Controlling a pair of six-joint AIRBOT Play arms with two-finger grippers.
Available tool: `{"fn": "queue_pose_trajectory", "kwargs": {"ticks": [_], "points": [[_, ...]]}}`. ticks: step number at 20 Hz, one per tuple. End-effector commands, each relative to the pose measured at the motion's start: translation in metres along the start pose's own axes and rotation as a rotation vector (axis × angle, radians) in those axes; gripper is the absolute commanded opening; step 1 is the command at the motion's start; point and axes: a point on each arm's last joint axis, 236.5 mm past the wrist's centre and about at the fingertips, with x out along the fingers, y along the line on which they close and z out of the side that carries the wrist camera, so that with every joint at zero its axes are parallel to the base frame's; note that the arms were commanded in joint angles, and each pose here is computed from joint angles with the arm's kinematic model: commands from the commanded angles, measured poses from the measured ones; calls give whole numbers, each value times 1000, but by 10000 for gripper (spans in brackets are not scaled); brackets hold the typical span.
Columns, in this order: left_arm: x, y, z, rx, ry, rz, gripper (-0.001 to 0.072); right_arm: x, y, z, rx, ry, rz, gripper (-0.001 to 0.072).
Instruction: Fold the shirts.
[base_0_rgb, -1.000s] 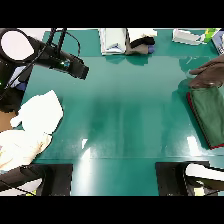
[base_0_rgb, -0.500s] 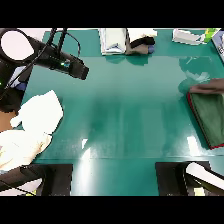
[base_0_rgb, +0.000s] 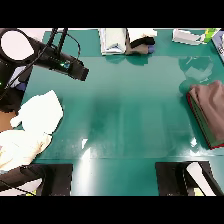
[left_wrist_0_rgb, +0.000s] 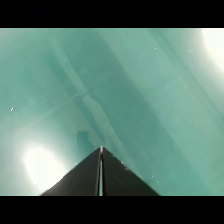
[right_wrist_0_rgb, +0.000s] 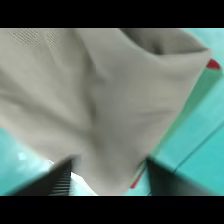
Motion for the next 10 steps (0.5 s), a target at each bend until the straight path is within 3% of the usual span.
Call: {"fn": "queue_pose_trajectory", "kwargs": {"ticks": [1,3,6,10], "points": [[0,0,0,5,2,0,25,5,-19,0,51,-11,-21,559],[0,0,3,5,-10,1,25,-18,6,27,75,-85,84,559],[0,1,7,4,-28,4,26,-69,97,57,32,-195,392,558],[0,3,9,3,-37,9,26,-115,233,15,-242,-175,691,557]]}}
